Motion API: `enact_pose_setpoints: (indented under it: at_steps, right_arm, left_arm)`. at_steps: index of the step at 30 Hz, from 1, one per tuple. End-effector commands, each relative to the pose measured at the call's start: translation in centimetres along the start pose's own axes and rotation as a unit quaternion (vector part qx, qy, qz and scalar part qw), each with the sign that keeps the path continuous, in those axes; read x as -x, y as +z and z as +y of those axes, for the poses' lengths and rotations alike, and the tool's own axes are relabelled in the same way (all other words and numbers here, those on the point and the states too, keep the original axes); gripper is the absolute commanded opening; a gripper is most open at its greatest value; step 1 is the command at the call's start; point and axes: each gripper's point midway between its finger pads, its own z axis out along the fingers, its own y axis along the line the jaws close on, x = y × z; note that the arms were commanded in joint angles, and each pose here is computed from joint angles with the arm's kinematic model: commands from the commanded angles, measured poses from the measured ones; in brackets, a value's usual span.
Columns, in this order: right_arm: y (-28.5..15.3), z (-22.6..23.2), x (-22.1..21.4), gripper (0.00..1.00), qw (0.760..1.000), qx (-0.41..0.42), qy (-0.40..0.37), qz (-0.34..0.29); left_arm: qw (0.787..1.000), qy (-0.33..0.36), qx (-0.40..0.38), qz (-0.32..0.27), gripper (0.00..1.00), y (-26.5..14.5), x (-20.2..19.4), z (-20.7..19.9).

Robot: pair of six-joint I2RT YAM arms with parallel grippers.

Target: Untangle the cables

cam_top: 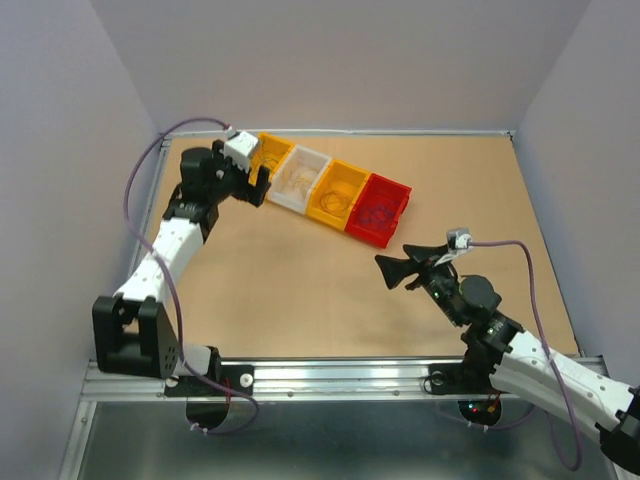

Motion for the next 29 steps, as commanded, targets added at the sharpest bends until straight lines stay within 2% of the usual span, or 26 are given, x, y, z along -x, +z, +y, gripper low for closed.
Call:
enact_pose_setpoints:
  at_steps: [1, 2, 3, 4, 7, 8, 9, 11, 18, 22, 29]
  right_arm:
    - [-1.4, -1.3, 0.2, 1.00, 0.999, -0.012, -0.001, -0.034]
    - [-1.7, -1.5, 0.1, 1.00, 0.999, -0.011, 0.001, -0.038]
    - [-2.0, -2.0, 0.1, 1.00, 0.999, -0.019, 0.004, -0.044]
    - [-2.3, -2.8, -0.7, 1.00, 0.999, -0.027, 0.004, -0.042]
    - [-3.2, -4.0, -0.4, 1.00, 0.996, -0.049, 0.023, -0.067]
    - [-3.4, -4.7, -0.8, 1.00, 0.996, -0.062, 0.024, -0.066]
    - [-3.7, -5.1, -1.0, 1.00, 0.995, -0.065, 0.032, -0.074]
    - [-4.0, -5.7, -1.3, 1.00, 0.994, -0.074, 0.035, -0.078]
    - [-4.4, -7.7, -3.1, 1.00, 0.990, -0.107, 0.045, -0.078]
    - [-4.2, -7.6, -3.7, 1.00, 0.991, -0.102, 0.046, -0.072]
    - [-3.8, -8.1, -4.2, 1.00, 0.990, -0.119, 0.040, -0.060]
  left_arm:
    - [0.993, 0.011, -0.029, -0.114, 0.99, -4.0, 0.9, -3.6]
    - [0.987, 0.030, -0.019, -0.156, 0.99, -6.0, 2.4, -3.9]
    - [0.990, 0.024, -0.023, -0.140, 0.99, -6.2, -0.3, -4.8]
    - [0.989, 0.027, -0.019, -0.142, 0.99, -7.2, -1.3, -5.4]
    - [0.989, 0.036, -0.002, -0.144, 0.99, -8.3, -3.1, -5.6]
    - [0.984, 0.051, 0.010, -0.168, 0.99, -9.2, -2.5, -5.6]
    - [0.986, 0.056, 0.010, -0.155, 0.99, -9.1, -5.0, -6.1]
    - [0.984, 0.069, 0.009, -0.163, 0.99, -9.7, -6.3, -6.8]
    - [0.969, 0.136, -0.092, -0.184, 0.99, -10.8, -8.3, -11.3]
    - [0.963, 0.158, -0.108, -0.191, 0.99, -11.1, -8.7, -12.2]
    - [0.963, 0.161, -0.116, -0.182, 0.99, -10.6, -9.2, -12.2]
